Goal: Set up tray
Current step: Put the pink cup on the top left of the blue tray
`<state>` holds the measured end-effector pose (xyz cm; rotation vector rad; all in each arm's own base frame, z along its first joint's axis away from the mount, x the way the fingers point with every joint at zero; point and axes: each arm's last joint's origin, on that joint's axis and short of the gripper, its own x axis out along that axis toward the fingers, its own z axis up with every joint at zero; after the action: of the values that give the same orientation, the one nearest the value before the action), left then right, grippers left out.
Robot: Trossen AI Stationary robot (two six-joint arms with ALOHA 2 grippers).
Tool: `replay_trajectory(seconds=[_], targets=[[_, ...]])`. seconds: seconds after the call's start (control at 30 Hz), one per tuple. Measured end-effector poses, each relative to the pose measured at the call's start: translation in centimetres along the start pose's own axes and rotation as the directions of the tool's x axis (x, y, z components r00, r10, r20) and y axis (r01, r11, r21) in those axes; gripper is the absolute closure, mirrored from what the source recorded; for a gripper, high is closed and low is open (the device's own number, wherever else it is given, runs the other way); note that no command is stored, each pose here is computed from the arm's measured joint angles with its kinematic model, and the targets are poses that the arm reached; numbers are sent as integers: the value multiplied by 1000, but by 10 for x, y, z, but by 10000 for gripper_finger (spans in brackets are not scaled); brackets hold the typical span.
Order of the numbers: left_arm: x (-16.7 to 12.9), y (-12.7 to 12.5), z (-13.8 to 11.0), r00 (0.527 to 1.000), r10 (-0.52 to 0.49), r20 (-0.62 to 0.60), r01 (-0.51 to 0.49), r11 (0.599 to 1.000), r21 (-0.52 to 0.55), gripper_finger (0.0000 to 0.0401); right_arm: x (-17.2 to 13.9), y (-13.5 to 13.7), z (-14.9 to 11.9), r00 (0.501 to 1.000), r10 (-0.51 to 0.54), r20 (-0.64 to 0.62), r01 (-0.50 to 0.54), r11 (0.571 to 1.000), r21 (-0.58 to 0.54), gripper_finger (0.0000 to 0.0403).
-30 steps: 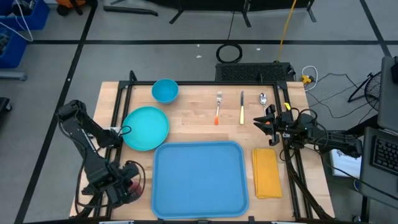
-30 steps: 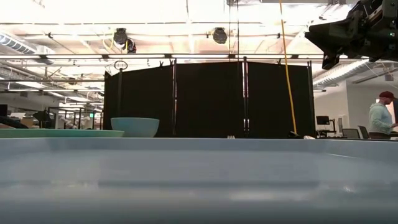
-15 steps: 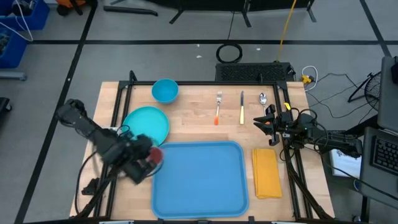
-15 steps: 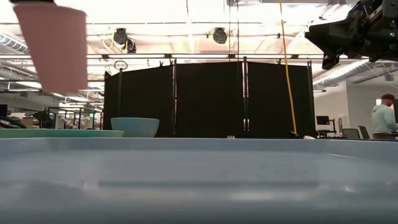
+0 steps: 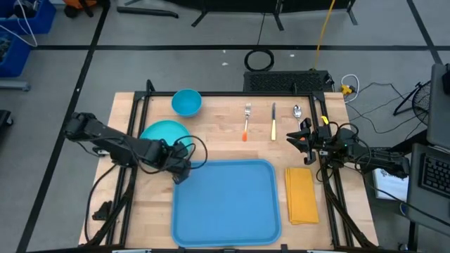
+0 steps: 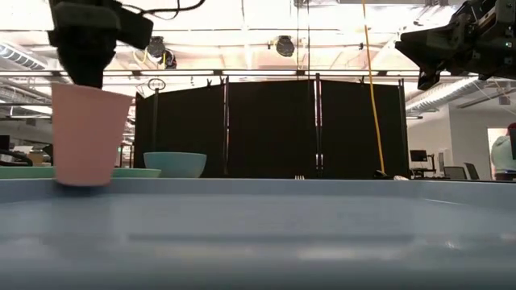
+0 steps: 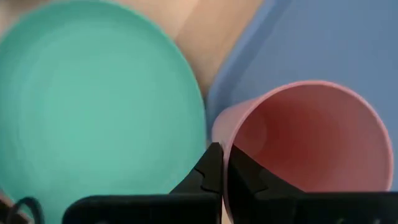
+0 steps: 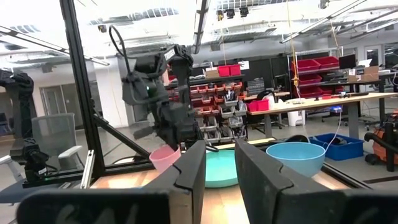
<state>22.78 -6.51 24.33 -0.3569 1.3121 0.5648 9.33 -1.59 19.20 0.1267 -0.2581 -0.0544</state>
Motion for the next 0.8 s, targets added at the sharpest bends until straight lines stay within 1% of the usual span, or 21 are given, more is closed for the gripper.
replay_trajectory(seconds=[0.1, 0.23, 0.4, 0.47, 0.53, 0.67, 0.8], targets=[[7, -3, 1, 999, -52, 14, 52, 999, 8, 398, 0, 0, 0, 1000, 0, 0, 0, 1000, 0, 325], [16, -3, -1, 998, -60, 14, 60, 998, 14, 398, 0, 0, 0, 1000, 0, 0, 0, 1000, 0, 325], [21, -4, -4, 996, -95, -5, 94, 995, -10, 398, 0, 0, 0, 1000, 0, 0, 0, 1000, 0, 325], [21, -6, -3, 994, -109, 0, 109, 994, 0, 394, 0, 0, 0, 1000, 0, 0, 0, 1000, 0, 325], [22, -6, -3, 994, -109, -1, 109, 994, 8, 376, 0, 0, 0, 1000, 0, 1, 0, 1000, 0, 325], [23, -6, -3, 994, -107, 2, 106, 994, 6, 321, 0, 0, 0, 1000, 0, 0, 0, 1000, 0, 325], [23, -5, -4, 995, -98, -3, 98, 995, 4, 275, 0, 0, 0, 1000, 0, 0, 0, 1000, 0, 325]])
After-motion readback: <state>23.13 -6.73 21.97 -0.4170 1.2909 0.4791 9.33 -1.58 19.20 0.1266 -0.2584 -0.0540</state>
